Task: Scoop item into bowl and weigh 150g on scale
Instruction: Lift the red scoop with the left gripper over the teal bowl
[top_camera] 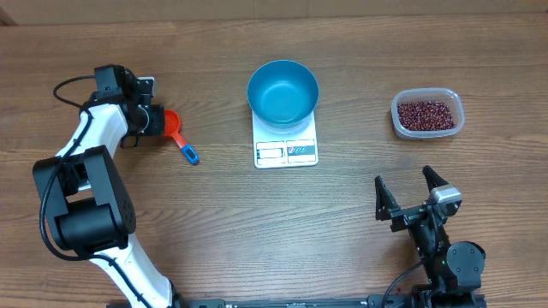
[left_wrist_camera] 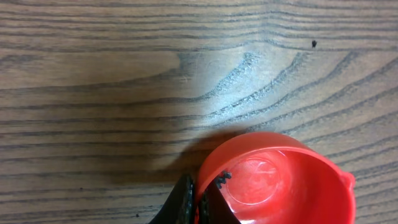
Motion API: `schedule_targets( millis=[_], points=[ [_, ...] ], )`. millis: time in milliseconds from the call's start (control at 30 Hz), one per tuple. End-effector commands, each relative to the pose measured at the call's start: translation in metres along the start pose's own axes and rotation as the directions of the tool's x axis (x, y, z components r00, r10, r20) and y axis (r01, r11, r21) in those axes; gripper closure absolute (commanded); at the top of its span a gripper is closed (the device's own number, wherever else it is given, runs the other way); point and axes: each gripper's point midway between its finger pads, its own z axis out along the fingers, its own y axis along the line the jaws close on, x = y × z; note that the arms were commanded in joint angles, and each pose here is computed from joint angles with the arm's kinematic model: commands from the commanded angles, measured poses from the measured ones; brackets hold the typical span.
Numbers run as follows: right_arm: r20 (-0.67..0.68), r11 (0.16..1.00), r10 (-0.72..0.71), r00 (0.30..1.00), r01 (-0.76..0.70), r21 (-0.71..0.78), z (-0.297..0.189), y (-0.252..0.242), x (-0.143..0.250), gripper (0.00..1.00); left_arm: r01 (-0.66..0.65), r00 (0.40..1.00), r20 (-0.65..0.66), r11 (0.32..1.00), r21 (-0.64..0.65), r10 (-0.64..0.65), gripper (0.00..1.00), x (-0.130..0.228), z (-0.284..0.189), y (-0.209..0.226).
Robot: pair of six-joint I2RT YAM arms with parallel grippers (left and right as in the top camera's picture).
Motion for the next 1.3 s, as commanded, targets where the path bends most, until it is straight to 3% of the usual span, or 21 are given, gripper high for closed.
schedule_targets(
  millis=[0, 167, 333, 433, 567, 667, 867, 1267],
  points=[
    [0.001, 1.000, -0.001, 1.000, 0.001, 0.002, 0.000, 0.000, 0.003, 0.00, 0.124, 0.991, 0.045, 0.992, 0.015, -0.125, 0.96, -0.022, -0.013, -0.002],
    [0.001, 1.000, -0.001, 1.000, 0.001, 0.002, 0.000, 0.000, 0.003, 0.00, 0.259, 0.959, 0.110, 0.965, 0.038, -0.262, 0.96, -0.058, -0.065, -0.011],
    [0.001, 1.000, -0.001, 1.000, 0.001, 0.002, 0.000, 0.000, 0.003, 0.00, 0.200, 0.956, 0.192, 0.972, 0.126, -0.222, 0.96, -0.084, -0.134, -0.057],
    [0.001, 1.000, -0.001, 1.000, 0.001, 0.002, 0.000, 0.000, 0.003, 0.00, 0.239, 0.936, 0.218, 0.954, 0.182, -0.276, 0.96, -0.083, -0.175, -0.091],
    [0.001, 1.000, -0.001, 1.000, 0.001, 0.002, 0.000, 0.000, 0.003, 0.00, 0.279, 0.931, 0.160, 0.921, 0.270, -0.329, 0.96, -0.060, -0.216, -0.157],
    [0.001, 1.000, -0.001, 1.000, 0.001, 0.001, 0.000, 0.000, 0.003, 0.00, 0.327, 0.926, 0.082, 0.890, 0.318, -0.369, 0.96, -0.044, -0.223, -0.186],
    [0.001, 1.000, -0.001, 1.000, 0.001, 0.002, 0.000, 0.000, 0.003, 0.00, 0.244, 0.968, -0.029, 0.902, 0.357, -0.250, 0.96, -0.008, -0.225, -0.242],
    [0.003, 1.000, -0.002, 1.000, 0.002, 0.001, 0.000, 0.000, 0.002, 0.00, 0.150, 0.989, -0.054, 0.908, 0.392, -0.140, 0.96, 0.014, -0.229, -0.285]
  ],
)
